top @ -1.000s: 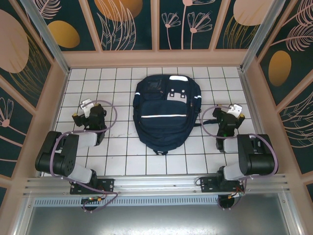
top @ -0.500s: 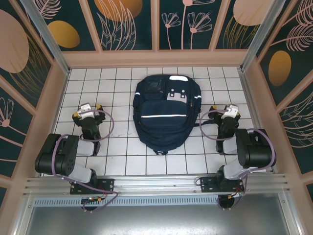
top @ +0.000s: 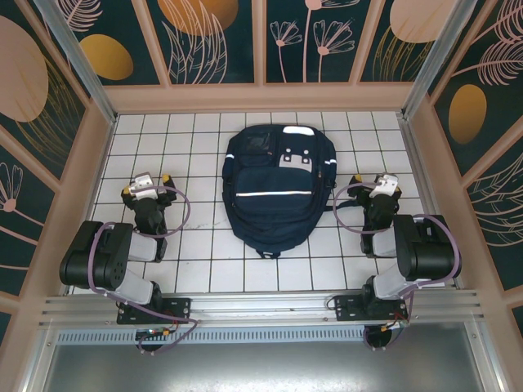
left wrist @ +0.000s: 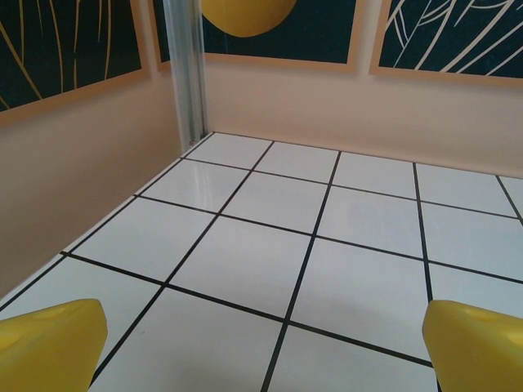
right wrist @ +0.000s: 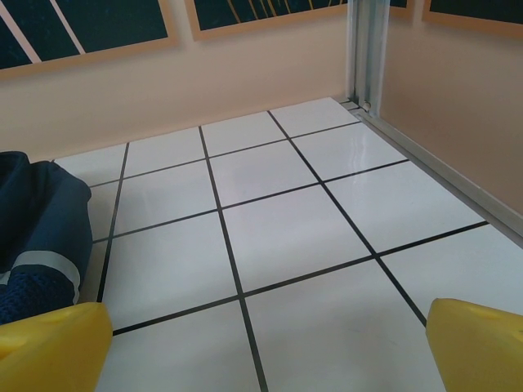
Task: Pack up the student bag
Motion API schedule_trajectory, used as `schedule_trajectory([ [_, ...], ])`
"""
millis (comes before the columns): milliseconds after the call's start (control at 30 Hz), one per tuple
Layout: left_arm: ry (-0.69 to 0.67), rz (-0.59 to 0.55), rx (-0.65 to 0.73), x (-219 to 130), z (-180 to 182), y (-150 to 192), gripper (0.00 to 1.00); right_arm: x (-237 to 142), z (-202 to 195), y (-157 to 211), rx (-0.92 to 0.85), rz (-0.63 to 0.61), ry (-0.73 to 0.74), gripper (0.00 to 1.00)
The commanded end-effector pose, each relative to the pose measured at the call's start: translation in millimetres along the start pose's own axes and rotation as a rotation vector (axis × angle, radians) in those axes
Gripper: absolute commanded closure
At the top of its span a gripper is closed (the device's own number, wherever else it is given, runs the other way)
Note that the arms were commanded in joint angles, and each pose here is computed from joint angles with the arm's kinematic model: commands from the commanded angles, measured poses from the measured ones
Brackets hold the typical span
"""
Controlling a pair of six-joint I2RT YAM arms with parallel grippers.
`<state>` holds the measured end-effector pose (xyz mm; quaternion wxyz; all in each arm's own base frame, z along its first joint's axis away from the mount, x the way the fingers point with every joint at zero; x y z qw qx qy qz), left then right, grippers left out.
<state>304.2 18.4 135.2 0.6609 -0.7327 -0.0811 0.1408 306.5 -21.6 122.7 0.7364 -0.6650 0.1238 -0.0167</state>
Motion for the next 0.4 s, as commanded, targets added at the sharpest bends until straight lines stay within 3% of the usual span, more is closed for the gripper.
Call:
schedule_trajectory([
  [0, 0.014, -0.044, -0.011, 0.9, -0.9, -9.0, 0.01, 2.6, 4.0, -8.6, -0.004, -0.038, -0.020, 0.01],
  [367, 0.013, -0.043, -0.012, 1.1, -0.9, -8.9, 0.01, 2.7, 4.2, -8.7, -0.003, -0.039, -0.020, 0.01],
])
Point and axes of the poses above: each hand's point on the last joint's axis, 136 mm out from that joint toward the fingers, its own x axis out along the fingers, its own z axis along the line the jaws close on, y = z × x, the point moved 6 cm from there along -x, back along the fingers, and after that the axes turned 2 degrees about -x, right-handed, at the moved point
